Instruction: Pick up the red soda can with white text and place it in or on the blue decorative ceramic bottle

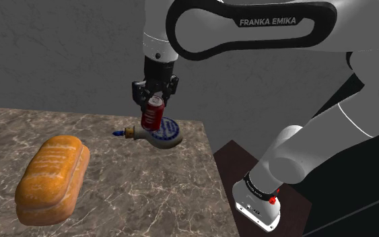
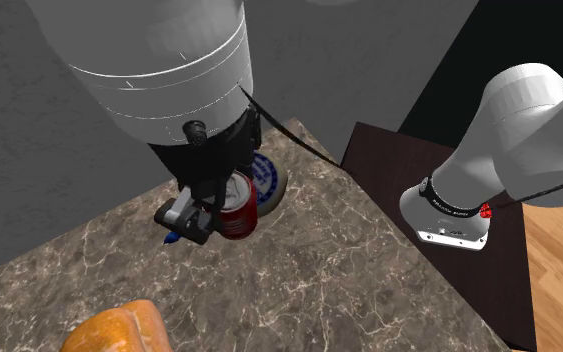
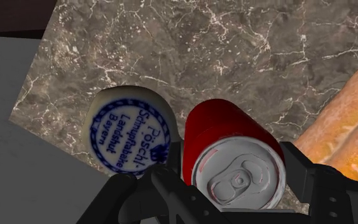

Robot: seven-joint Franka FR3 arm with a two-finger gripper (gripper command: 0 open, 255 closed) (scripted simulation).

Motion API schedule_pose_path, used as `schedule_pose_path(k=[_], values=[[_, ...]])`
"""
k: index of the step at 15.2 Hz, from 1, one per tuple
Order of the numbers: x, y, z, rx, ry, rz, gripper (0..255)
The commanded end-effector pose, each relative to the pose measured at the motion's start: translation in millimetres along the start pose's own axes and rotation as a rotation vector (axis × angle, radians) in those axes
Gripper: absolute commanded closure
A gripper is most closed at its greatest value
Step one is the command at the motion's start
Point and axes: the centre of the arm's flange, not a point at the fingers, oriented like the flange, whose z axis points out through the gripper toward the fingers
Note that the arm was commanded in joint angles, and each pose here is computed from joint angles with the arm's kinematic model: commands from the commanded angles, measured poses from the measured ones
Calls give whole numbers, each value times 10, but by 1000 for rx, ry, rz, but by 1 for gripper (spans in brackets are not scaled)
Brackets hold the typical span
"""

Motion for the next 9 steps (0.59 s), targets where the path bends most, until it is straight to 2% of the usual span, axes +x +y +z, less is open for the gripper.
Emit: schedule_pose_path(k=[1,9], values=[[80,92,-69,0,0,0,255],[713,912,-273,0,0,0,255]])
